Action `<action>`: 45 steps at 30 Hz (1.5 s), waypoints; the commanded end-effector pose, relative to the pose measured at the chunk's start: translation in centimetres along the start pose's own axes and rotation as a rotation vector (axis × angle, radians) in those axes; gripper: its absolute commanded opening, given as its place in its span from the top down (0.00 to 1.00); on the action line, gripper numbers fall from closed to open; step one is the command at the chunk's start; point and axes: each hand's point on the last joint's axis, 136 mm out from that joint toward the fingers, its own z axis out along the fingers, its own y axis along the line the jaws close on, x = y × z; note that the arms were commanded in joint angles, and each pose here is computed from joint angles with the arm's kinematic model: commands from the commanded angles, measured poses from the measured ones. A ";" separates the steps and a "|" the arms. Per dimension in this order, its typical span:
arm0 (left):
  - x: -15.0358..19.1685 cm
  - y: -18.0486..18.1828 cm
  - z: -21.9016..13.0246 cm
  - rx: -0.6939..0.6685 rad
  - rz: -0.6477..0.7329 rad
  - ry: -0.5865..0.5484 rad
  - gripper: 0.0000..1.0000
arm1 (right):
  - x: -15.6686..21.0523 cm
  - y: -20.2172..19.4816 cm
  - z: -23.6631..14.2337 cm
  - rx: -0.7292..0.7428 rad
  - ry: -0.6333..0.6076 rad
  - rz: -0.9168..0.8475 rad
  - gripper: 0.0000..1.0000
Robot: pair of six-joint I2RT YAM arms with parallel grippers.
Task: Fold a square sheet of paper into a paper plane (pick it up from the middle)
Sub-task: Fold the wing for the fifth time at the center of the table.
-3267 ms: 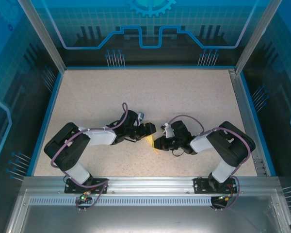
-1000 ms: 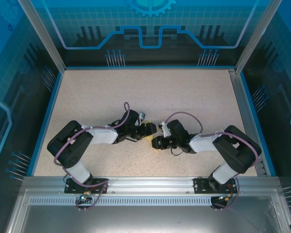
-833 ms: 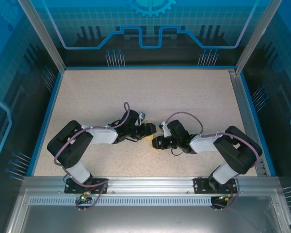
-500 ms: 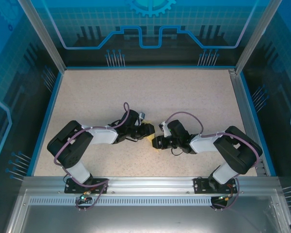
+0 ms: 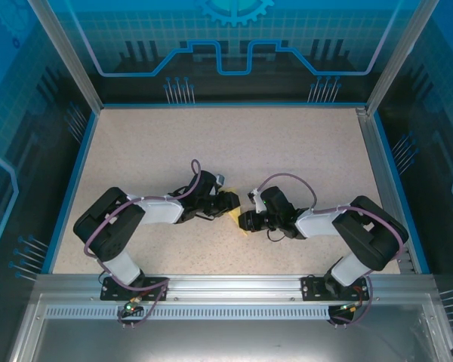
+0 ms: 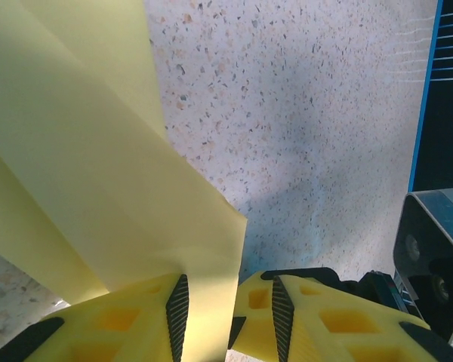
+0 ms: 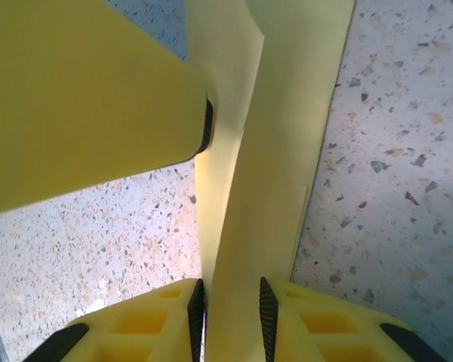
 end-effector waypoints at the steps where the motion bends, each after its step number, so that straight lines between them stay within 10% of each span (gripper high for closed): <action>1: -0.3 0.3 0.4 -0.034 -0.025 -0.010 0.62 | -0.2 0.5 0.0 0.013 0.002 -0.038 0.74; 22: -0.9 -0.8 -0.2 -0.013 -0.005 -0.027 0.59 | -0.2 0.9 1.0 -0.016 0.030 0.011 0.98; 45: -1.7 -1.4 -1.0 0.003 0.058 -0.051 0.49 | -0.3 1.9 1.5 -0.178 -0.010 0.271 0.96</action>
